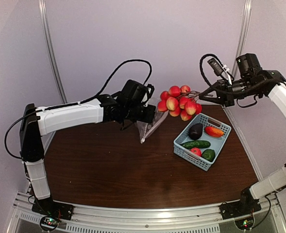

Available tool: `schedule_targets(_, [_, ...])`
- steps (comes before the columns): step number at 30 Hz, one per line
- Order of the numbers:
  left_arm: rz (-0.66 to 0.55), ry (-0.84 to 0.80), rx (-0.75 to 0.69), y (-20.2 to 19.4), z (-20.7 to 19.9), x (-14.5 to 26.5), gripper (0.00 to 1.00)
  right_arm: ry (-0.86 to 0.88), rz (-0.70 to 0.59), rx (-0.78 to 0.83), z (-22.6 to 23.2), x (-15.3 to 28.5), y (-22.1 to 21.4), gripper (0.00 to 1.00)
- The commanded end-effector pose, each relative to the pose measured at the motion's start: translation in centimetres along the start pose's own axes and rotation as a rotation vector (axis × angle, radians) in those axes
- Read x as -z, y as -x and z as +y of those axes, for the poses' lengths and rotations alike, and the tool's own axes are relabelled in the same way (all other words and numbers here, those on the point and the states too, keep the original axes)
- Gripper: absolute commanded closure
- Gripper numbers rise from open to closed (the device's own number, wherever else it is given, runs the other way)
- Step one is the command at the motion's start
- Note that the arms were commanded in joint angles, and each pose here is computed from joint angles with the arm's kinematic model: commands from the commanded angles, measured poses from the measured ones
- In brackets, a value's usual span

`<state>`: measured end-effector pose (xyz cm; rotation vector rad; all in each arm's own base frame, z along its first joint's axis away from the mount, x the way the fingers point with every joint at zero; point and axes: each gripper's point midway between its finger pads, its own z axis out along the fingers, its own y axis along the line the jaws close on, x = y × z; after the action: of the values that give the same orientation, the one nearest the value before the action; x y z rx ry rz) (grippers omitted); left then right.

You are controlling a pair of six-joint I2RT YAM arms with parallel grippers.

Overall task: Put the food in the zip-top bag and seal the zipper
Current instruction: Place the fake fruit in the zipper food storage bag.

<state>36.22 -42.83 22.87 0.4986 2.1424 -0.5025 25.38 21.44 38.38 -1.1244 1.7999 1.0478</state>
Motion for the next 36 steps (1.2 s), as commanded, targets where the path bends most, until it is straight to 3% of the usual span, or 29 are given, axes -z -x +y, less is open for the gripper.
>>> schedule_targets(1, [-0.085,-0.119,0.050,2.8,-2.2,0.4,1.00,0.137,-0.096,-0.016,0.3,-2.2,1.7,1.00])
schedule_targets(10, [-0.207,-0.349,0.057,5.4,-5.7,3.3,1.00,0.180,-0.130,-0.117,-4.0,-6.1,-0.7,1.00])
schedule_targets(27, [-0.237,-0.203,0.129,4.9,-2.3,4.4,1.00,-0.018,0.066,-0.224,-8.5,-7.0,-6.3,1.00])
schedule_targets(36, [-0.238,-0.177,0.135,4.9,-1.9,4.3,1.00,-0.112,0.106,-0.265,-10.6,-7.0,-7.3,1.00])
